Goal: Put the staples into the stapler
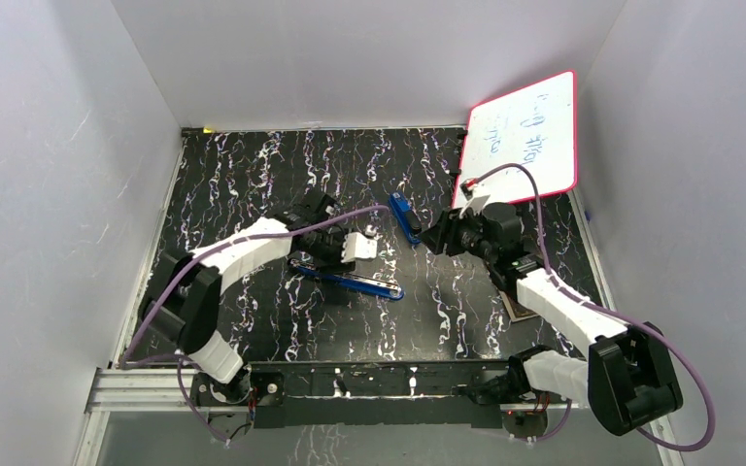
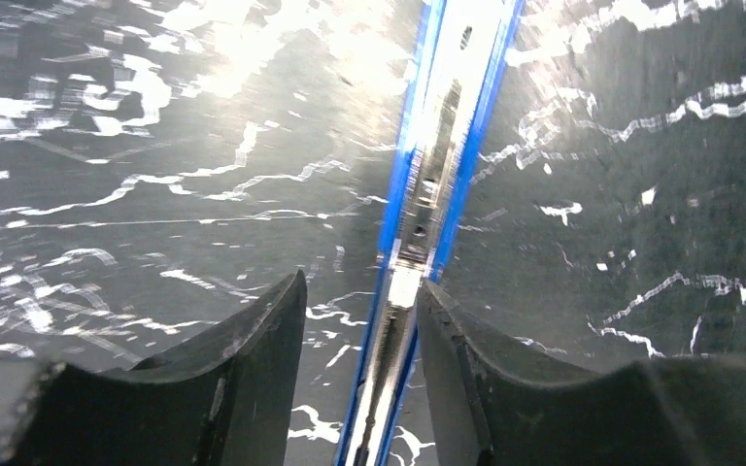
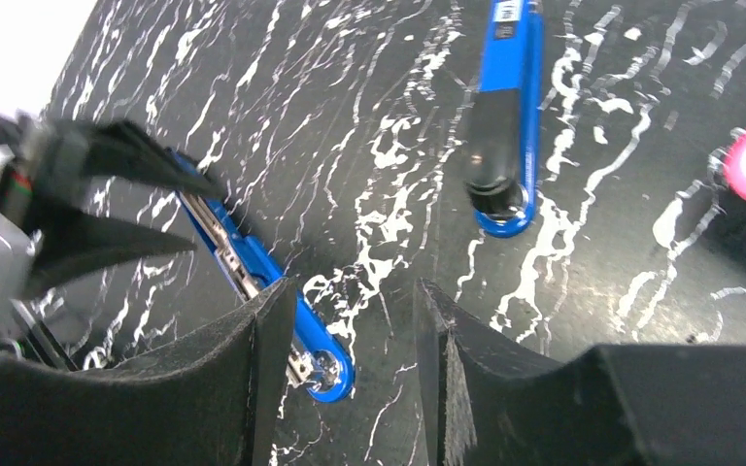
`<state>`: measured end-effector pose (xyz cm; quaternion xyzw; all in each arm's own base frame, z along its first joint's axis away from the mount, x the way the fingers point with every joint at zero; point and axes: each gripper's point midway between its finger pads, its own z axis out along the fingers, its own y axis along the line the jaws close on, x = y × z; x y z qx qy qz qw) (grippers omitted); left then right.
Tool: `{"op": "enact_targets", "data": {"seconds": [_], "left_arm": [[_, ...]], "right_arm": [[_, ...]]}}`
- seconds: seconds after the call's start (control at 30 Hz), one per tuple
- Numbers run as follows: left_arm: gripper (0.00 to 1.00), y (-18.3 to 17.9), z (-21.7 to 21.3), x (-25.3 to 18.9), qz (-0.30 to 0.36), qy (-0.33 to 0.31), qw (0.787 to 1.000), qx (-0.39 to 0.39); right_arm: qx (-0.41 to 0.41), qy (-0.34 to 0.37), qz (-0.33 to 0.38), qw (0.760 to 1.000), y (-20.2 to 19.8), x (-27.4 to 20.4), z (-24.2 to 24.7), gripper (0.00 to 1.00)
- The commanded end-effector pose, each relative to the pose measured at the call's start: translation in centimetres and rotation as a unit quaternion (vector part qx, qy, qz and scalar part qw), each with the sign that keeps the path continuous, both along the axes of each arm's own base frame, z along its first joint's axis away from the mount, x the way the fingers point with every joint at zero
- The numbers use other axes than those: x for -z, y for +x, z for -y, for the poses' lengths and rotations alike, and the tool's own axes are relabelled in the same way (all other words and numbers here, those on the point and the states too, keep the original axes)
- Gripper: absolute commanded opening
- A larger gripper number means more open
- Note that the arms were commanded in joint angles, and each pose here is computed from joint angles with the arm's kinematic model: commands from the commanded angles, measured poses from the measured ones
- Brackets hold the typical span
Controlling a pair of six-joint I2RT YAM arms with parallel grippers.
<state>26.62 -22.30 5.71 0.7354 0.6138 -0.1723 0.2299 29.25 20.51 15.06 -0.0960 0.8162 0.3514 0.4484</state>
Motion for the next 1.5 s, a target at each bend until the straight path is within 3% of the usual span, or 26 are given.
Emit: {"op": "enact_targets", "data": {"seconds": [0.0,0.13,0.23,0.33,0.43,0.8,1.03,1.23,1.47], "left_arm": [[0.48,2.9,2.6,-7.7,0.07,-0.154,0.979,-0.11],[0.57,6.4,1.4,-13.6,0.128,-0.274,0.908,-0.289],[0.69,8.5,-1.8,-16.6,0.146,-0.33,0.822,-0.441],[0.77,9.6,-5.7,-17.4,0.153,-0.326,0.745,-0.561],[0.82,9.8,-8.4,-16.9,0.155,-0.302,0.705,-0.623],[0.84,9.0,-11.3,-16.3,0.175,-0.283,0.68,-0.654],[0.85,9.0,-11.4,-16.1,0.171,-0.284,0.68,-0.655],[0.85,9.1,-11.4,-16.2,0.169,-0.285,0.677,-0.657],[0.84,9.1,-11.4,-16.7,0.166,-0.293,0.67,-0.662]], "right_arm": [[-0.053,-0.036,0.102,0.993,-0.6,-2.0,-2.5,0.56],[-0.118,-0.068,0.135,0.981,-2.4,-1.0,-5.5,0.58],[-0.17,-0.109,0.157,0.967,-3.7,0.3,-7.5,0.61],[-0.219,-0.143,0.158,0.952,-4.5,2.1,-9.2,0.64],[-0.264,-0.161,0.159,0.938,-5.0,3.2,-11.0,0.67],[-0.315,-0.216,0.134,0.914,-5.4,7.1,-13.2,0.67],[-0.318,-0.239,0.113,0.91,-5.2,8.9,-13.1,0.65],[-0.312,-0.248,0.107,0.911,-5.1,9.5,-13.0,0.44],[-0.3,-0.245,0.099,0.917,-4.8,9.5,-13.2,0.26]]}}
